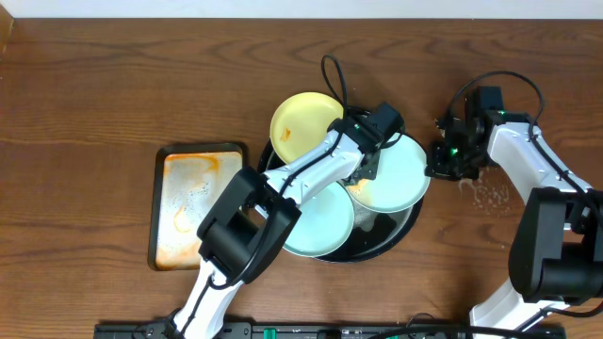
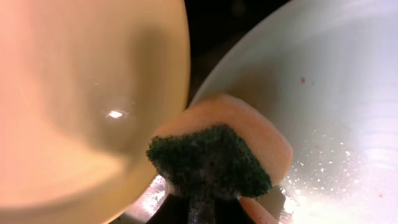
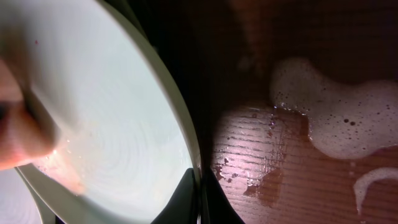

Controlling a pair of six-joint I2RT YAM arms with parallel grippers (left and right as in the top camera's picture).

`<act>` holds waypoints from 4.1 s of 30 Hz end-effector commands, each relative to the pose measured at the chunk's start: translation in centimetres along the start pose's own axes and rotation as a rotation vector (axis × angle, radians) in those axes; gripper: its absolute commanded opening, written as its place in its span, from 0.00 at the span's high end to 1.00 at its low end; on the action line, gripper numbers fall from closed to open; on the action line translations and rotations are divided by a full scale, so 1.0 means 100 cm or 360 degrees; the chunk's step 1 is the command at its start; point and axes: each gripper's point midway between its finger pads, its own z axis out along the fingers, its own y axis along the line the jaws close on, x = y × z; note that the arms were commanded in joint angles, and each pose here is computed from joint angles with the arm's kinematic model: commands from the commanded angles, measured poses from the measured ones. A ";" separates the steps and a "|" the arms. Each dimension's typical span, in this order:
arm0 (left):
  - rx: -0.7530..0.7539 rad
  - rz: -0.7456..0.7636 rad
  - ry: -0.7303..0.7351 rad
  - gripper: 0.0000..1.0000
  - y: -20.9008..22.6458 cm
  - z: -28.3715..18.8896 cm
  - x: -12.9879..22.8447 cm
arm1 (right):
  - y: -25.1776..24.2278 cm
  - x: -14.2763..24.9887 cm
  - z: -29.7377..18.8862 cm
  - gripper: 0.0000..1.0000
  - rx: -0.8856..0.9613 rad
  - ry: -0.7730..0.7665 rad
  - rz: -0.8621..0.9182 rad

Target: Clean dirty plates on tray and stack at the side

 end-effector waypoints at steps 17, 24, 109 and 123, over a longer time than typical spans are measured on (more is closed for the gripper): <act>0.0174 -0.0144 -0.0125 0.92 0.032 -0.110 -0.042 | -0.003 -0.013 -0.038 0.99 0.0117 -0.0208 0.0000; 0.0256 -0.0261 -0.0117 0.92 0.074 -0.154 -0.042 | 0.003 -0.018 -0.089 0.99 0.0329 -0.0461 -0.0092; 0.0068 -0.0999 0.0260 0.92 0.294 -0.111 0.114 | 0.136 0.015 -0.187 0.99 0.1825 -0.1244 -0.1057; 0.0068 -0.0999 0.0262 0.92 0.293 -0.111 0.114 | 0.136 0.013 -0.179 0.99 0.1684 -0.1283 -0.0930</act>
